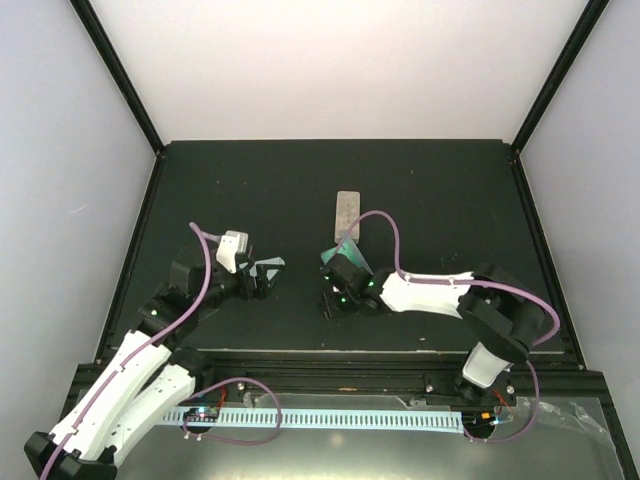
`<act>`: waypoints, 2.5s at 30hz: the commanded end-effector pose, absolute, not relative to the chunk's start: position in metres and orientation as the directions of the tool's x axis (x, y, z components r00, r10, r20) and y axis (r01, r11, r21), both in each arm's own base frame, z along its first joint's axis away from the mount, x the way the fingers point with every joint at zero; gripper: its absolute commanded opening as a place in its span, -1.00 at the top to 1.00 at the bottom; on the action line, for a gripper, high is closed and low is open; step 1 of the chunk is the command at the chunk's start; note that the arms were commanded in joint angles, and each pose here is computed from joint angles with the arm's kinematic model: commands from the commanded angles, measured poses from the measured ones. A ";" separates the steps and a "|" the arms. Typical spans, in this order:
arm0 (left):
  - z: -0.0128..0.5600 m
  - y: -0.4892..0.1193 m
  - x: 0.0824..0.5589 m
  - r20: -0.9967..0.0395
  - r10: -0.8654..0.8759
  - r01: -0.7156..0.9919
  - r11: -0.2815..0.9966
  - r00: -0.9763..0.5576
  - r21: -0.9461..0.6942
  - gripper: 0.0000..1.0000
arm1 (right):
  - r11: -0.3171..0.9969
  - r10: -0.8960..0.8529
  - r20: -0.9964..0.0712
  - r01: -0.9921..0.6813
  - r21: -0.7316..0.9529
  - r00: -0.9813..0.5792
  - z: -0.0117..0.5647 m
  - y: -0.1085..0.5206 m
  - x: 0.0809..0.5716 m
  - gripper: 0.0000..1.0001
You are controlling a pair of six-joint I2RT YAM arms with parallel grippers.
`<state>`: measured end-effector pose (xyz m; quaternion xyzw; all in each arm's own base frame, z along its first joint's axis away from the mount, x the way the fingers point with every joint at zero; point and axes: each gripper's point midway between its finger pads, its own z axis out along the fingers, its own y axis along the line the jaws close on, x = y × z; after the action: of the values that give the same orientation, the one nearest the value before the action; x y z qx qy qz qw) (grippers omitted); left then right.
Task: Organize the sunglasses
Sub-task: Adjust the sunglasses case at the center of the board, then move the glasses cleaning cloth to the center of the board.
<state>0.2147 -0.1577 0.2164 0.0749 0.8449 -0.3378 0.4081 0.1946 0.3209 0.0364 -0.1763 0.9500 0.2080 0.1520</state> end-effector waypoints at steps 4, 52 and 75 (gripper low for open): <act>0.212 -0.148 0.211 -0.730 -0.198 0.357 0.771 -0.654 -0.528 -0.98 | 0.911 -0.217 -0.380 -0.326 0.251 -0.899 0.034 0.310 0.219 -0.10; 0.263 -0.080 0.205 -0.811 -0.310 0.129 0.898 -0.496 -0.421 -0.98 | 0.832 -0.356 -0.557 -0.526 0.176 -0.750 0.056 0.436 0.250 -0.14; 0.289 -0.038 0.183 -0.854 -0.363 0.013 0.918 -0.371 -0.396 -0.98 | 0.839 -0.487 -0.491 -0.543 -0.033 -0.722 -0.001 0.468 0.258 0.94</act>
<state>0.1844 -0.0426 0.2871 -0.1000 0.8085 -0.1794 0.5515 0.2605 0.4899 0.0182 -0.2845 0.9155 0.1046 0.2647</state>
